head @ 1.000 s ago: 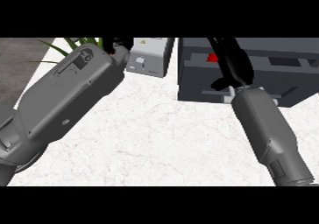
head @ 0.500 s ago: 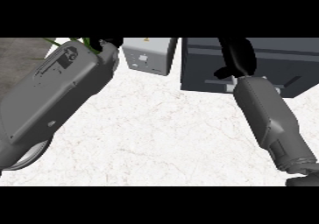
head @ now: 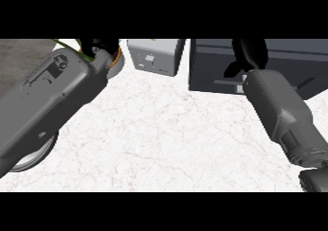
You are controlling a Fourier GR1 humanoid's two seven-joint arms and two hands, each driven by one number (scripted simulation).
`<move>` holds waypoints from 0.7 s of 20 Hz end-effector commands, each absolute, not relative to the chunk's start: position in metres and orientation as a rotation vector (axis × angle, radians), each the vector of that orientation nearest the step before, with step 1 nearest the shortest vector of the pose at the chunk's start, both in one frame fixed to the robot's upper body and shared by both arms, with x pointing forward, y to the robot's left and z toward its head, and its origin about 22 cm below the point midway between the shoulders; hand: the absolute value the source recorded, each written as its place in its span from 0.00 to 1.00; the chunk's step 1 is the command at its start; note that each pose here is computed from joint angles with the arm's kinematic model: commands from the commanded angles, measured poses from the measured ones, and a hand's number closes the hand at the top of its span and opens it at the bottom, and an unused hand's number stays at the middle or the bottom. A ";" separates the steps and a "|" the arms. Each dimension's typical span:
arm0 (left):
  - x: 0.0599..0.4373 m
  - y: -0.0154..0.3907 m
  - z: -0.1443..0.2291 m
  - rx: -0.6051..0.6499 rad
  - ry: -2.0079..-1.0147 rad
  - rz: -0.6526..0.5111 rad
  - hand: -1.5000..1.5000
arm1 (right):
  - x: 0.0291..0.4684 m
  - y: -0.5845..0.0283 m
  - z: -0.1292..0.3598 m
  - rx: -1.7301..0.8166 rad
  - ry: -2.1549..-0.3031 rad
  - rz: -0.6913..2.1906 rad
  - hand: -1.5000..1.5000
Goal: Pick up the can, place it into the drawer and close the drawer
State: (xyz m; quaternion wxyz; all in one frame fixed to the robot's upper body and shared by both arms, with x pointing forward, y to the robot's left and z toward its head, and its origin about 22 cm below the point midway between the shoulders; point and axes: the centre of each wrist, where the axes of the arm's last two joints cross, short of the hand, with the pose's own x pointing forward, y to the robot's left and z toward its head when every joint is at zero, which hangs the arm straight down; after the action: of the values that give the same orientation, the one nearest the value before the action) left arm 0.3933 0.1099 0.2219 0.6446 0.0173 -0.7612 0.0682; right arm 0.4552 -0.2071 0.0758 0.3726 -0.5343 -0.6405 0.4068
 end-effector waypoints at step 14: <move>0.385 0.128 0.236 0.023 -1.726 0.161 0.00 | 0.472 -0.187 0.119 -0.875 -1.785 0.713 0.00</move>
State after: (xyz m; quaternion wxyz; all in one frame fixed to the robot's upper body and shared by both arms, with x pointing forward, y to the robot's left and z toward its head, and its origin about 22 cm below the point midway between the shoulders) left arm 0.3839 0.1206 0.2245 0.6473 0.0075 -0.7597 0.0617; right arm 0.4641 -0.2129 0.0937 0.4457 -0.4396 -0.6709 0.3975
